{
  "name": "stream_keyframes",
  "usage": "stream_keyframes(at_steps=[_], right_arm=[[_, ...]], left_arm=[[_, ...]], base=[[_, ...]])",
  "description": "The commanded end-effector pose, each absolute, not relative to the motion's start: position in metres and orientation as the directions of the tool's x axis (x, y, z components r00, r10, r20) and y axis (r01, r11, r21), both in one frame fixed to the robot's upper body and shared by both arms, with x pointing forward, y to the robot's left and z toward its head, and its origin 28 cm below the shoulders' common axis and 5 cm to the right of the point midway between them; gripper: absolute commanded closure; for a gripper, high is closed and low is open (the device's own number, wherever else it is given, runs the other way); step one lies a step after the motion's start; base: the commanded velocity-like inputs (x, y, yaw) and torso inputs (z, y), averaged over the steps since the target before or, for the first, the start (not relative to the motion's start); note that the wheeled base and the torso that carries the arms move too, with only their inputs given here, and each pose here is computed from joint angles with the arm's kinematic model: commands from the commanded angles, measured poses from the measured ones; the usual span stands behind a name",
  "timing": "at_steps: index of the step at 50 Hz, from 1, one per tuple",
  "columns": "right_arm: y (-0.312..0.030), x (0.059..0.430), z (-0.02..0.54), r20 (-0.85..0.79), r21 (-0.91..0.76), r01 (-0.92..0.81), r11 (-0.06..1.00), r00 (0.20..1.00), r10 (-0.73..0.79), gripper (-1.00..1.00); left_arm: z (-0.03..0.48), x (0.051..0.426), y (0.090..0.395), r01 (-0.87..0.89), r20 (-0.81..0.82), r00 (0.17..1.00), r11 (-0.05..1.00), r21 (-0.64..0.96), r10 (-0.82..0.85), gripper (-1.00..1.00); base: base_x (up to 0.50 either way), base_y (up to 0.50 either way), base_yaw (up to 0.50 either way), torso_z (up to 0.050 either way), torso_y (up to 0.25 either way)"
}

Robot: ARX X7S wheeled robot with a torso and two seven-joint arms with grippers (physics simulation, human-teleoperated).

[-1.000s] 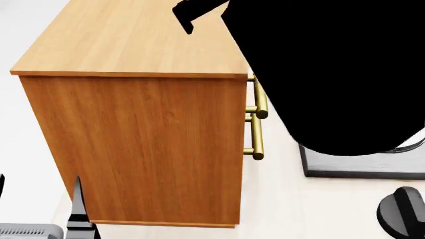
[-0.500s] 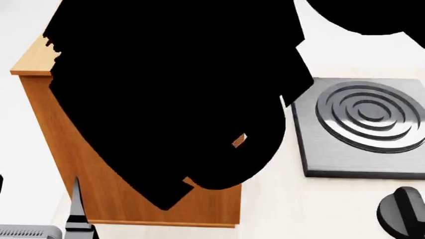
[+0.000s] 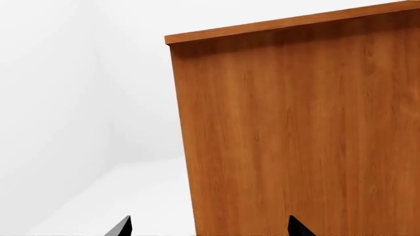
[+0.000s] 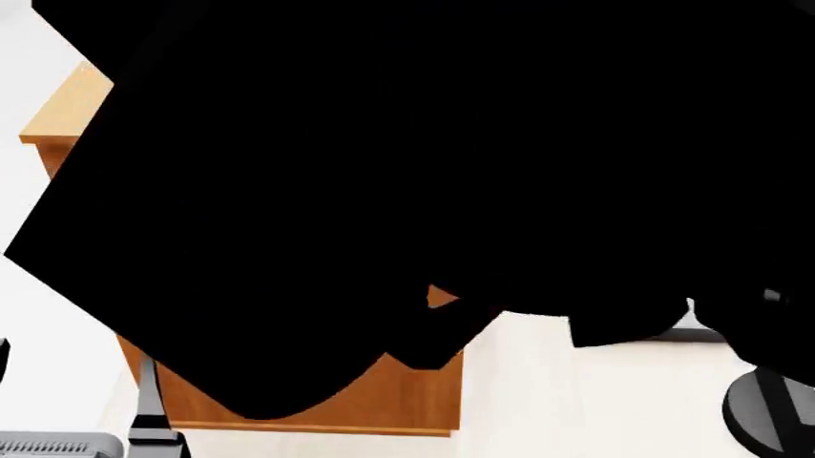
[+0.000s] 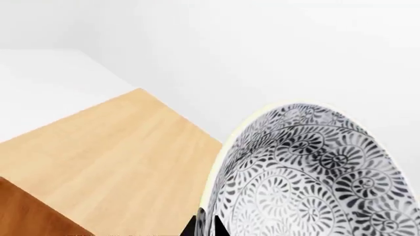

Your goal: Put the bowl on the top of the cabinet.

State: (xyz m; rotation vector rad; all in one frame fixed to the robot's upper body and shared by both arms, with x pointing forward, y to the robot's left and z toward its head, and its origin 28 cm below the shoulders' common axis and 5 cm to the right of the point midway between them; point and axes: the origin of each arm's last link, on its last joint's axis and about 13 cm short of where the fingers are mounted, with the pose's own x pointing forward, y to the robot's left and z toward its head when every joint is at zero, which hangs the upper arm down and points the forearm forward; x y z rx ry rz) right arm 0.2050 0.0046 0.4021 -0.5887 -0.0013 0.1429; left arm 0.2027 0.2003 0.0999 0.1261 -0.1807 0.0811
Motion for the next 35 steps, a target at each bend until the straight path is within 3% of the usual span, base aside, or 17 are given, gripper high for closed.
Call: stream_keyframes(at_steps=[1,14,35], right_arm=[[0.011,0.218,0.388,-0.054,-0.582,-0.148,0.8,0.988,0.143,1.0],[0.014,0.246,0.37,-0.063,-0.59,-0.141,0.795,0.99,0.129,1.0],[0.027,0.258,0.355,-0.059,-0.61,-0.154,0.777,0.987,0.149,1.0]], left_arm=[[0.098,0.204,0.2,-0.091,0.179,0.982,0.989,0.121,0.068,-1.0],[0.093,0.208,0.202,-0.096,0.165,0.983,0.988,0.121,0.075,-1.0],[0.091,0.208,0.202,-0.093,0.162,0.984,0.988,0.123,0.072,-1.0]], base=[[0.0,0.0,0.0,0.0,0.0],[0.0,0.0,0.0,0.0,0.0],[0.0,0.0,0.0,0.0,0.001]])
